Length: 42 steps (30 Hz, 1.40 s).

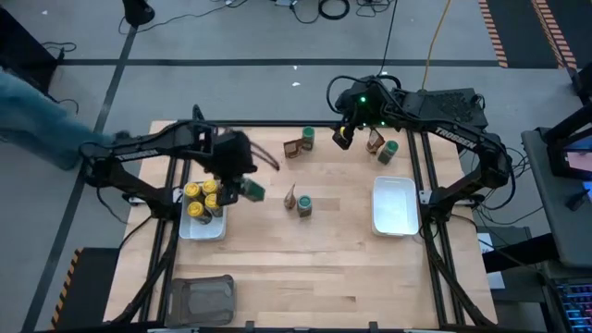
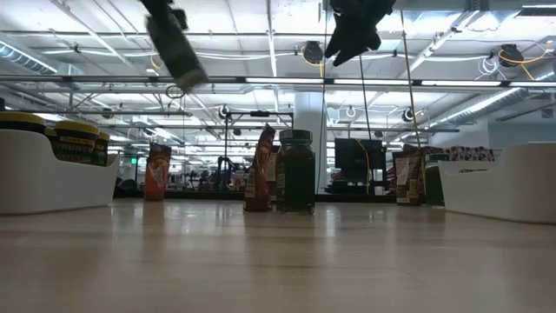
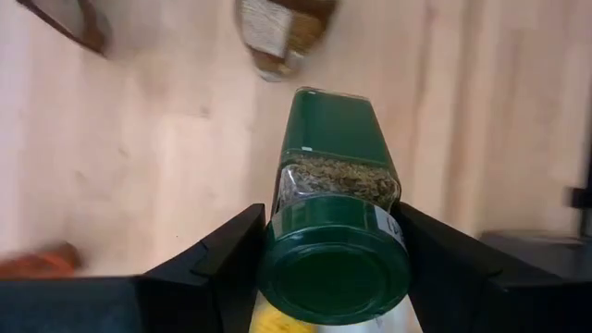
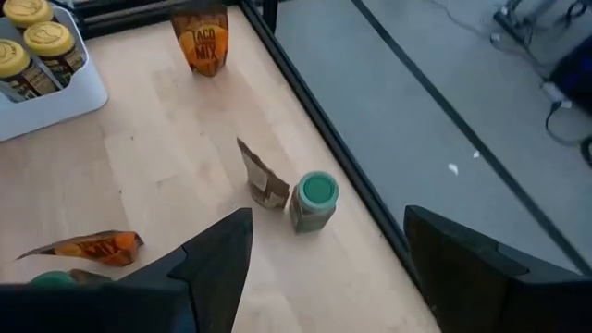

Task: Sort spices by type
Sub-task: Put the top left green seasoning bottle into the black bin

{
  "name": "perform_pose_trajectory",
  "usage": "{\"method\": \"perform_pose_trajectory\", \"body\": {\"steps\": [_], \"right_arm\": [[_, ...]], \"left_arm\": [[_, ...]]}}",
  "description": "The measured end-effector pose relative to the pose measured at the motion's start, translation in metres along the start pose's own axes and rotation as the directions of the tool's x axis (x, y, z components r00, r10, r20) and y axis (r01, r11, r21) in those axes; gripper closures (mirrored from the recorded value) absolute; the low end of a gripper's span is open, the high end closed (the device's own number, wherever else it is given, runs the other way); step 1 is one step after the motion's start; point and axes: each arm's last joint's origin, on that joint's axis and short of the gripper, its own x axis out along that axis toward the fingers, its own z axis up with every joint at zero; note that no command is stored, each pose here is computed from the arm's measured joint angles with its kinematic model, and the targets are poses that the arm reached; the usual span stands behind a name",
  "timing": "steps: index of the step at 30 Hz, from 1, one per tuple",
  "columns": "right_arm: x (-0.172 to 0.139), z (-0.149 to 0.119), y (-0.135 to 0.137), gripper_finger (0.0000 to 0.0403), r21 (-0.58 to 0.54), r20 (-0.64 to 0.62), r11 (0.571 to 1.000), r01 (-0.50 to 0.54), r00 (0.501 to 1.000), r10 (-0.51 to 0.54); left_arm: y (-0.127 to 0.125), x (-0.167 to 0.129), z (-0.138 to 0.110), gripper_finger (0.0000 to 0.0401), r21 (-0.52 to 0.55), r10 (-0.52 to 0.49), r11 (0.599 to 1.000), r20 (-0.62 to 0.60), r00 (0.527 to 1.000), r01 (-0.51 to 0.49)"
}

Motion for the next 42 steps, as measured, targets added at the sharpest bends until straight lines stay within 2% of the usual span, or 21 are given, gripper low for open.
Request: {"method": "perform_pose_trajectory", "body": {"steps": [5, 10, 14, 17, 21, 27, 34, 38, 42], "right_arm": [[0.0, 0.003, 0.0, 0.0138, -0.061, 0.033, 0.998, 0.003, 0.999, -0.001], [0.0, 0.007, 0.0, 0.0138, -0.109, 0.071, 0.994, 0.003, 0.997, 0.004], [-0.001, 0.011, 0.002, 0.0138, -0.137, 0.112, 0.988, -0.073, 0.99, 0.088], [-0.001, 0.013, 0.004, 0.0138, -0.148, 0.141, 0.981, -0.127, 0.979, 0.149], [-0.002, 0.014, 0.009, 0.0138, -0.111, 0.143, 0.979, -0.173, 0.972, 0.188], [-0.004, 0.012, 0.026, 0.0138, -0.008, 0.124, 0.972, -0.235, 0.964, 0.234], [-0.011, 0.018, 0.055, 0.0138, 0.052, 0.189, 0.945, -0.322, 0.933, 0.307], [-0.015, 0.017, 0.069, 0.0138, 0.107, 0.188, 0.924, -0.366, 0.92, 0.343], [-0.019, 0.015, 0.086, 0.0138, 0.105, 0.182, 0.914, -0.392, 0.911, 0.37]], "left_arm": [[-0.028, -0.015, -0.017, 0.018, -0.134, -0.046, 0.99, -0.001, 0.999, 0.045], [-0.055, -0.026, -0.032, 0.018, -0.27, -0.103, 0.957, 0.016, 0.995, 0.104], [-0.074, -0.027, -0.04, 0.018, -0.361, -0.134, 0.924, -0.001, 0.991, 0.124], [-0.09, -0.024, -0.045, 0.018, -0.382, -0.155, 0.914, -0.026, 0.988, 0.134], [-0.113, -0.019, -0.052, 0.018, -0.348, -0.179, 0.927, -0.077, 0.981, 0.142], [-0.139, -0.018, -0.069, 0.018, -0.228, -0.197, 0.96, -0.141, 0.97, 0.162], [-0.159, -0.013, -0.094, 0.018, -0.09, -0.148, 0.987, -0.232, 0.961, 0.13], [-0.175, -0.002, -0.102, 0.018, -0.013, -0.115, 0.993, -0.281, 0.953, 0.116], [-0.192, 0.012, -0.109, 0.018, 0.059, -0.092, 0.991, -0.356, 0.93, 0.12]]}}
